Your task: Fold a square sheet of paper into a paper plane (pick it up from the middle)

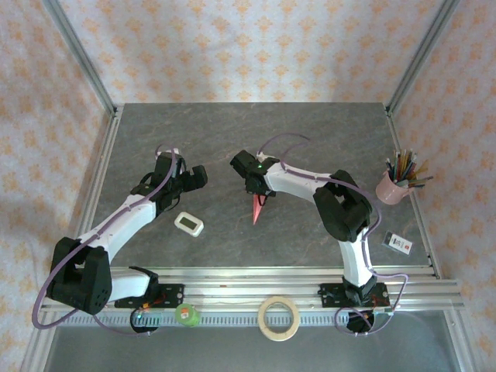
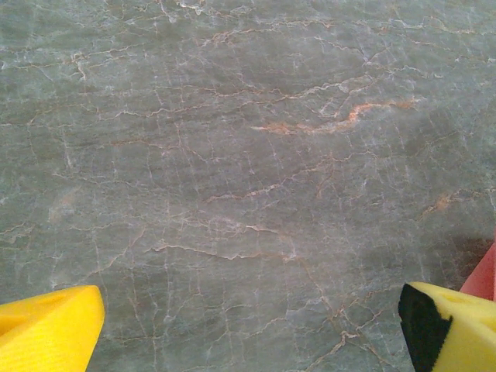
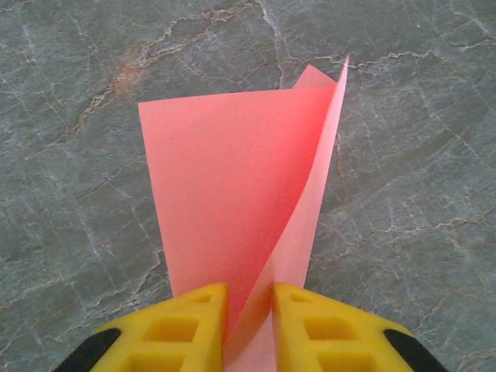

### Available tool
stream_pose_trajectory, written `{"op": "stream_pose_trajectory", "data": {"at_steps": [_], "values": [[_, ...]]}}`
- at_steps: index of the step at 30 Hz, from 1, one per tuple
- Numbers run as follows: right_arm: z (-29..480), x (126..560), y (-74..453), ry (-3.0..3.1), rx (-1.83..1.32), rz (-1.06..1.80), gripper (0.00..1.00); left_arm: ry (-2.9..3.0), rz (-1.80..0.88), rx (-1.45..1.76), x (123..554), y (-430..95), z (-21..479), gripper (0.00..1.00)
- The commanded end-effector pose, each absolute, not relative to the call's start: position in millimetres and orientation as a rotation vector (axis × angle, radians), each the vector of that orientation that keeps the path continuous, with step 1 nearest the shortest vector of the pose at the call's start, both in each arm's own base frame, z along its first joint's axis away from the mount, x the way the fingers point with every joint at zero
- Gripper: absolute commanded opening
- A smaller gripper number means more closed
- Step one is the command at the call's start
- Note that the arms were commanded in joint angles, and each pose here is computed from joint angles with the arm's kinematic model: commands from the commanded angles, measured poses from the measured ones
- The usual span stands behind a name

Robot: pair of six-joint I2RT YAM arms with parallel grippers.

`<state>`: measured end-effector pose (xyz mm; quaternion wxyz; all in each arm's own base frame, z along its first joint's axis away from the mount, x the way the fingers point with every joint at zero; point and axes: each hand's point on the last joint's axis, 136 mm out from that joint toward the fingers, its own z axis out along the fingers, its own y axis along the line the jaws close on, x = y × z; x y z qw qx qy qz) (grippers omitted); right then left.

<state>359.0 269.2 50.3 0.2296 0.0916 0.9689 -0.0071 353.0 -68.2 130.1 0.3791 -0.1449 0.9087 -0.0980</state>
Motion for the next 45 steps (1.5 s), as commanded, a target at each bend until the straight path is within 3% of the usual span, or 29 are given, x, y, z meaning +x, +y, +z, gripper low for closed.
{"op": "stream_pose_trajectory", "data": {"at_steps": [1,8,13,23,29,33,39,45], "values": [[62.2,357.3,257.1,2.622,0.291,-0.083,0.19,2.296,-0.225,-0.371,357.7,-62.5,133.6,0.99],[83.0,362.6,246.6,2.545,0.327,-0.11,0.03,2.29,-0.239,-0.39,357.8,-62.0,132.8,0.99],[120.3,372.8,247.1,2.448,0.328,-0.052,0.01,2.277,-0.299,-0.424,359.6,-60.3,134.2,0.99],[173.9,387.3,318.7,2.323,0.141,0.556,0.01,2.245,-0.5,-0.46,365.1,-70.2,137.6,0.99],[148.6,380.4,337.6,2.323,0.099,0.904,0.01,2.257,-0.716,-0.428,366.8,-98.7,131.7,0.99],[123.3,372.0,331.4,2.33,0.12,1.065,0.01,2.286,-0.846,-0.415,366.5,-118.9,120.9,0.92],[86.1,361.7,295.0,2.374,0.224,1.091,0.01,2.345,-0.895,-0.362,365.9,-148.6,105.5,0.91],[67.8,354.4,265.7,2.413,0.271,1.005,0.02,2.402,-0.925,-0.29,364.5,-178.6,93.5,0.83]]}}
